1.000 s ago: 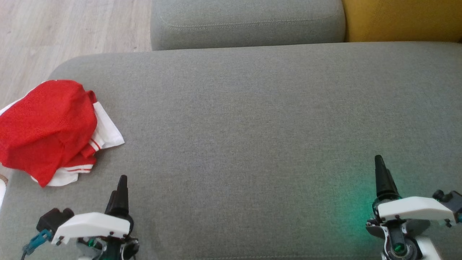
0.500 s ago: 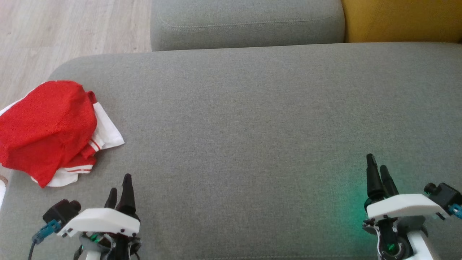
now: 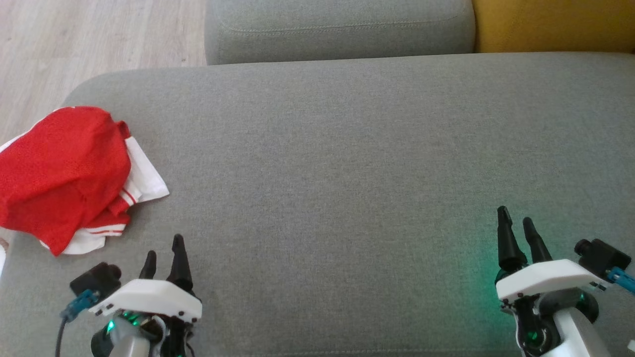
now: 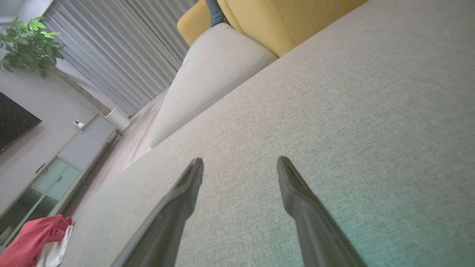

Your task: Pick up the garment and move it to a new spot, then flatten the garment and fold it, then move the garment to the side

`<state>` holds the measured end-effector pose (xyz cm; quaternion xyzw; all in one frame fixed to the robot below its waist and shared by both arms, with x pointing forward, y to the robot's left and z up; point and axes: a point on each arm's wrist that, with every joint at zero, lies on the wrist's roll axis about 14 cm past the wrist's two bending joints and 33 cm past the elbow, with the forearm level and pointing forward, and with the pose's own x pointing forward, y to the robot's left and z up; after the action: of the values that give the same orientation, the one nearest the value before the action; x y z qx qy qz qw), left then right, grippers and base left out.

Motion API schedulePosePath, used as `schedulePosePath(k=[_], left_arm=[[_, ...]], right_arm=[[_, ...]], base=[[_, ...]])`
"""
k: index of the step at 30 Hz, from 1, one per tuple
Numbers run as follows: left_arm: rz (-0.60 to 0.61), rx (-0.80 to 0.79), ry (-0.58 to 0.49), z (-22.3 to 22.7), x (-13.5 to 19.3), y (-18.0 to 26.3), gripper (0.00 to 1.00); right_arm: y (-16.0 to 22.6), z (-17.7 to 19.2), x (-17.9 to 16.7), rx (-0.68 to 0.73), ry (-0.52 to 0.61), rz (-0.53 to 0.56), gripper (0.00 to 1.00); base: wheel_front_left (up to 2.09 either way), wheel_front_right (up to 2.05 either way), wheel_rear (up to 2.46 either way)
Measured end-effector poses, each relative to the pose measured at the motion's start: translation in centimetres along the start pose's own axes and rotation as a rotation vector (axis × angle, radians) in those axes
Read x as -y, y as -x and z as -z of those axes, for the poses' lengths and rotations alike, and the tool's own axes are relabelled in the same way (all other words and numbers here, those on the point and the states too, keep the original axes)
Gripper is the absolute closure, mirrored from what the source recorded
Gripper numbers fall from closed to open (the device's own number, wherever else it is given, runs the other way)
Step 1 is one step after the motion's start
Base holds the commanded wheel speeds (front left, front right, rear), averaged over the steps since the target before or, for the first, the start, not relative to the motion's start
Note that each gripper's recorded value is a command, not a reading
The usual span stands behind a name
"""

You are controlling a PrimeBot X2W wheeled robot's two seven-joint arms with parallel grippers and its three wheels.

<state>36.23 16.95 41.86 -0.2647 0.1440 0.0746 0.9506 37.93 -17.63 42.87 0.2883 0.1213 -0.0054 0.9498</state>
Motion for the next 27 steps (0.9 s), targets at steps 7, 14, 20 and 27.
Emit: schedulePosePath(k=[7,14,20,27], left_arm=[[-0.001,0.019,-0.095,-0.1,0.1,0.0,0.00],[0.003,0.038,-0.194,-0.1,0.5,0.0,0.00],[0.020,0.062,-0.275,-0.4,1.0,-0.2,0.00],[0.031,0.087,-0.360,-0.6,1.5,-0.3,0.00]], right_arm=[[-0.1,0.1,0.1,-0.001,0.098,-0.003,0.00],[-0.1,0.3,0.1,-0.007,0.188,-0.011,0.00],[-0.1,0.4,0.2,-0.006,0.273,-0.018,0.00],[-0.4,-0.5,0.1,0.025,0.362,-0.026,0.00]], base=[[0.00,0.00,0.00],[0.00,0.00,0.00],[0.00,0.00,0.00],[0.00,0.00,0.00]])
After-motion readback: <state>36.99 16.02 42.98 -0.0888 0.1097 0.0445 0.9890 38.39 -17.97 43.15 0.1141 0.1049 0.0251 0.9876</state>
